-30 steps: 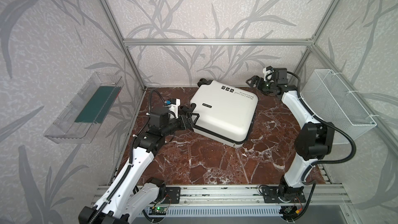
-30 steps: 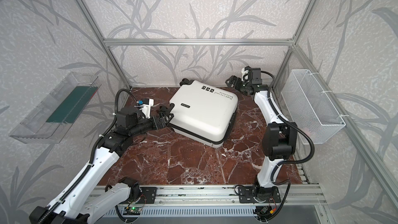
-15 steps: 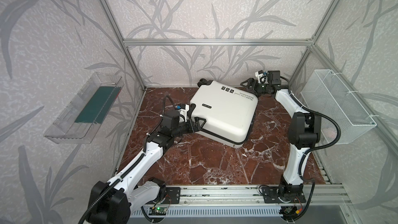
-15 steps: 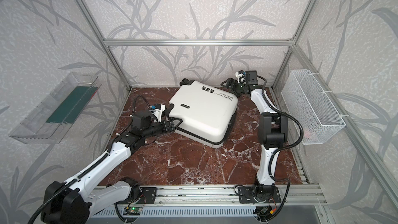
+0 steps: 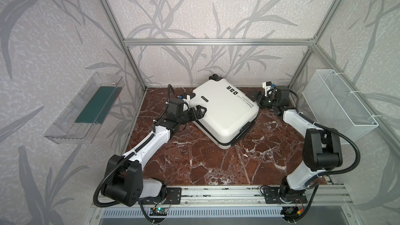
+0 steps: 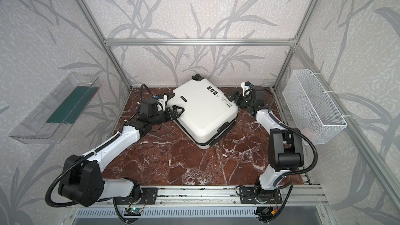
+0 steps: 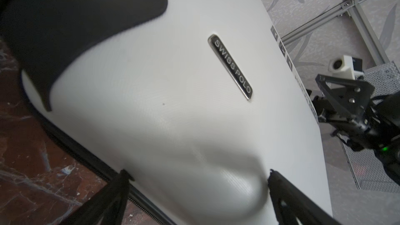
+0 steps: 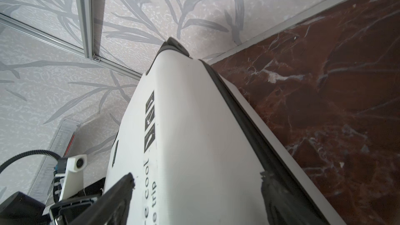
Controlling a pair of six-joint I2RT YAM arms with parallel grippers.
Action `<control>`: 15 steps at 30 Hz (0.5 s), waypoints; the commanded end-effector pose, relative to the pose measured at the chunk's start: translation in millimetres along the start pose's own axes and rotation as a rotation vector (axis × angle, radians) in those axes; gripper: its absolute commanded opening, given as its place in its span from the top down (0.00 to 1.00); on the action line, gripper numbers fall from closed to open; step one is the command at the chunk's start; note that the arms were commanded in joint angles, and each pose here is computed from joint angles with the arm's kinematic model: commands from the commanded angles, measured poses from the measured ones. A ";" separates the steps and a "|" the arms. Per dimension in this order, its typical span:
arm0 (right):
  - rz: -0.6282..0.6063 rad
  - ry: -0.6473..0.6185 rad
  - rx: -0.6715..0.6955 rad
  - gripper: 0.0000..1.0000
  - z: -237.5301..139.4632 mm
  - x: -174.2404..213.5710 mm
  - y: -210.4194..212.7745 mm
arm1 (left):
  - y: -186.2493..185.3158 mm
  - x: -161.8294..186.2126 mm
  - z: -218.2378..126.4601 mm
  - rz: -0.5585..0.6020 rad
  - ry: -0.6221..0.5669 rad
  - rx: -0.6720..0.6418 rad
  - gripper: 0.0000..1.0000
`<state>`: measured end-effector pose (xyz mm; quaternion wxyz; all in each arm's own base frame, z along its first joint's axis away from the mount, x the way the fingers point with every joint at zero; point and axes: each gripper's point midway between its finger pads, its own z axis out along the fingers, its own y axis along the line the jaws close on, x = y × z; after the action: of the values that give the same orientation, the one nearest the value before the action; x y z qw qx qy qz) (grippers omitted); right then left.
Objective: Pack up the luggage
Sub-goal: 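Rotate the lying suitcase with both grippers so its wheels face the robot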
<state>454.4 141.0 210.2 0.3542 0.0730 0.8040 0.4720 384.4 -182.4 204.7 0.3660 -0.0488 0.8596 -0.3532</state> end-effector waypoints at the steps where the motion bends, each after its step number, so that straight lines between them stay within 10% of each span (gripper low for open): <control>1: 0.091 0.186 -0.092 0.08 10.4 86.1 25.0 | -48.2 -25.9 10.1 0.093 -0.016 0.171 0.01; 15: -0.021 0.012 0.233 0.01 -56.7 89.6 6.0 | -44.2 -94.9 5.3 0.094 -0.057 0.180 0.01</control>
<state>356.8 163.1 195.2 0.3428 0.0843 0.8316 0.4288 459.4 -187.7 263.4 0.4025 -0.0118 0.8291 -0.3879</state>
